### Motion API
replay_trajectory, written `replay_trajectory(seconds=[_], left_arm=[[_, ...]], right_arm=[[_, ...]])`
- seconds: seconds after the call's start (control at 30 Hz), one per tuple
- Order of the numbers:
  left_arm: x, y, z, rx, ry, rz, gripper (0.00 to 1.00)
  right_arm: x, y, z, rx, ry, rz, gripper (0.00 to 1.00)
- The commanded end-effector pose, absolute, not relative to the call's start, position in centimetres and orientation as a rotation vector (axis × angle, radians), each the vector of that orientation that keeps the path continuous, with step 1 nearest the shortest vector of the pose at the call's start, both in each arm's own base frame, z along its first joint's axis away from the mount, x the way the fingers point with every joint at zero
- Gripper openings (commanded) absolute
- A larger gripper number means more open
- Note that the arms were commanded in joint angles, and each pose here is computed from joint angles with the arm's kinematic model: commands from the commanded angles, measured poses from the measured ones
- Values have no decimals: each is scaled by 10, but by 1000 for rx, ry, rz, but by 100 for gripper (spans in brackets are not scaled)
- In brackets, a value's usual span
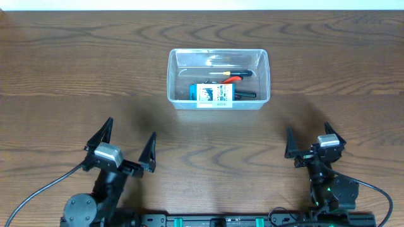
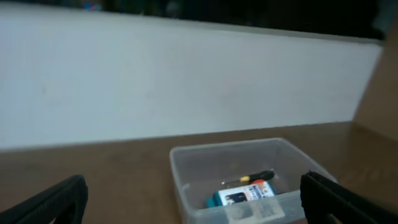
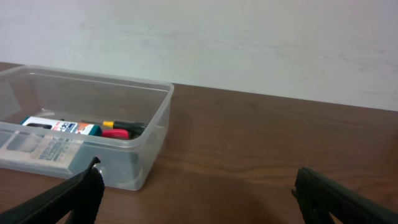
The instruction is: Pack container
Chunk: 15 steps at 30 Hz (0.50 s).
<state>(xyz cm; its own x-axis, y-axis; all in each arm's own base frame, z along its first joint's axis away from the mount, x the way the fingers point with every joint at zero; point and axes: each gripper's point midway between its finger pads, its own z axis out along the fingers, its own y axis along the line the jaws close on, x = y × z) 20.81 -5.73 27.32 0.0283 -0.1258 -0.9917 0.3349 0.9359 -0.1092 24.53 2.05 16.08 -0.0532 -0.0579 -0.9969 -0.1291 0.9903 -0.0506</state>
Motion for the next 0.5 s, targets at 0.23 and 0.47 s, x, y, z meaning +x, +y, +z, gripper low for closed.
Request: replay_trajectory(seconds=[0.23,0.47], left_arm=[[228,-16,225,-151,1572,-290,98],[235,-8,193,-148,1630,-196,98]], right_arm=[[245,22,160,-157,1625,56,99],[245,22,160,-157,1625,56,99]])
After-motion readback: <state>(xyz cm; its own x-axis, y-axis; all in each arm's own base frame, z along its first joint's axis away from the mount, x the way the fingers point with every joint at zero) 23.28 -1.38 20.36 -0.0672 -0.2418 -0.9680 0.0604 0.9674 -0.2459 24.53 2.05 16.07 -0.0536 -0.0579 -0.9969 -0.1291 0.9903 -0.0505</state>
